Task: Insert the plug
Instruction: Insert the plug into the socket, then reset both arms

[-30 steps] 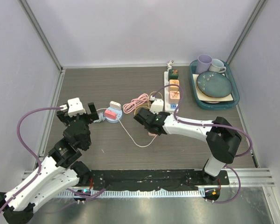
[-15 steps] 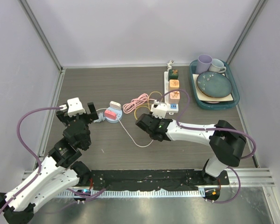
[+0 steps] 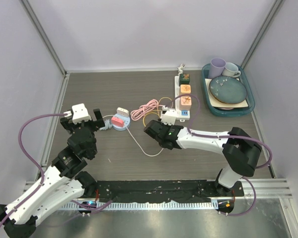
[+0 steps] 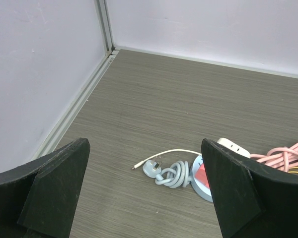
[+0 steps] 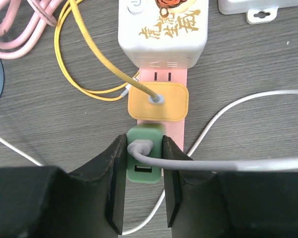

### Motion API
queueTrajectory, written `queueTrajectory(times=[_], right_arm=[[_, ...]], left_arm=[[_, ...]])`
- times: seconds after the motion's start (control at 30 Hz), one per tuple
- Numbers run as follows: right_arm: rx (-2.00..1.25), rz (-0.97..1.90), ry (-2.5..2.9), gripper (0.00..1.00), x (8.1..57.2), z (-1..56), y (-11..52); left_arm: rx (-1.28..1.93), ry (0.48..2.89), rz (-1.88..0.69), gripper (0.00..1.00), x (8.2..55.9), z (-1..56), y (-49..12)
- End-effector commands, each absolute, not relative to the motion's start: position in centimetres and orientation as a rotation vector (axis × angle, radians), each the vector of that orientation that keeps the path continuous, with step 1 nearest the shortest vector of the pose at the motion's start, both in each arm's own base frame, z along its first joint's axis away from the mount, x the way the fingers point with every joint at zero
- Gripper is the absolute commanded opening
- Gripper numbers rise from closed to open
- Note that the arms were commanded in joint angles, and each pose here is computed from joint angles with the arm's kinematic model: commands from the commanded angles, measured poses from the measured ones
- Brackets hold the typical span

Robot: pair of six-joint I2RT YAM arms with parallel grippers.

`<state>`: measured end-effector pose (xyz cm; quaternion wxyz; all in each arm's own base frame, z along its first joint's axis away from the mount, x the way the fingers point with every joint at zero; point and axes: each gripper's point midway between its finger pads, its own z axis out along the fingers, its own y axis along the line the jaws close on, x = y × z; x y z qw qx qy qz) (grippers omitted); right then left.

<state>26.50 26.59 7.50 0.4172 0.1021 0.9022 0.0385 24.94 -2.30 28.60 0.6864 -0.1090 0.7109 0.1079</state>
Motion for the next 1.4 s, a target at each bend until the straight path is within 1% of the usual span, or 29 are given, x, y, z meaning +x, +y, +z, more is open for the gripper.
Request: queueTrajectory(times=[0.0, 0.07, 0.1, 0.17, 0.2, 0.3, 0.4, 0.5, 0.57, 0.67, 0.73, 0.77, 0.83, 0.87, 0.93, 0.97, 1.1, 1.23, 1.37], right_arm=[[0.095, 0.069, 2.386, 0.43, 24.8, 6.8, 27.8], [0.104, 0.108, 2.330, 0.51, 26.1, 9.5, 29.0], [0.111, 0.122, 2.313, 0.61, 26.3, 10.7, 29.1], [0.140, 0.162, 2.259, 0.66, 26.9, 13.1, 29.5], [0.157, 0.203, 2.231, 0.72, 27.0, 14.6, 29.5], [0.149, 0.289, 2.209, 0.83, 26.2, 16.5, 29.0], [0.113, 0.363, 2.227, 0.88, 25.1, 17.3, 28.9], [0.076, 0.458, 2.216, 0.89, 24.2, 19.3, 28.7], [0.087, 0.524, 2.161, 0.89, 24.2, 21.9, 28.1], [0.131, 0.526, 2.032, 0.89, 25.2, 25.9, 25.3], [0.192, 0.427, 1.930, 0.88, 26.2, 27.7, 21.8], [0.244, 0.432, 1.843, 0.88, 26.3, 30.2, 19.6], [0.341, 0.290, 1.761, 0.89, 27.2, 30.4, 14.6], [0.400, 0.314, 1.690, 0.89, 26.7, 32.1, 12.3], [0.485, 0.250, 1.630, 0.89, 26.6, 32.4, 8.5], [0.528, 0.239, 1.570, 0.89, 25.7, 33.6, 6.4], [0.636, 0.157, 1.439, 0.89, 22.9, 34.9, 1.3], [0.668, 0.124, 1.381, 0.89, 21.2, 35.1, -1.1], [0.665, 0.112, 1.359, 0.89, 20.6, 35.0, -1.8]], left_arm=[[-0.284, 1.567, 0.228, 1.00, 24.9, 29.2, -2.0], [-0.285, 1.566, 0.230, 1.00, 24.9, 29.2, -1.9], [-0.283, 1.567, 0.232, 1.00, 24.9, 29.2, -1.9], [-0.285, 1.564, 0.231, 1.00, 24.9, 29.3, -1.9], [-0.286, 1.563, 0.230, 1.00, 24.8, 29.3, -1.9], [-0.292, 1.559, 0.219, 1.00, 24.9, 29.3, -1.9], [-0.286, 1.573, 0.213, 1.00, 25.1, 29.2, -2.1], [-0.313, 1.598, 0.203, 1.00, 25.5, 28.9, -1.8], [-0.337, 1.604, 0.150, 1.00, 25.9, 29.0, -1.9], [-0.395, 1.611, 0.173, 1.00, 26.2, 28.8, -0.5], [-0.432, 1.606, 0.221, 1.00, 26.0, 28.9, 0.9], [-0.432, 1.602, 0.254, 1.00, 25.7, 29.0, 1.4], [-0.470, 1.554, 0.290, 1.00, 25.0, 29.4, 2.6], [-0.469, 1.542, 0.300, 1.00, 24.8, 29.5, 2.9], [-0.455, 1.508, 0.302, 1.00, 24.0, 30.0, 3.4], [-0.456, 1.496, 0.306, 1.00, 23.7, 30.0, 3.7], [-0.543, 1.370, 0.308, 1.00, 21.5, 31.8, 5.8], [-0.555, 1.274, 0.232, 1.00, 20.2, 32.7, 6.2], [-0.539, 1.191, 0.152, 0.99, 19.3, 33.7, 6.1]])
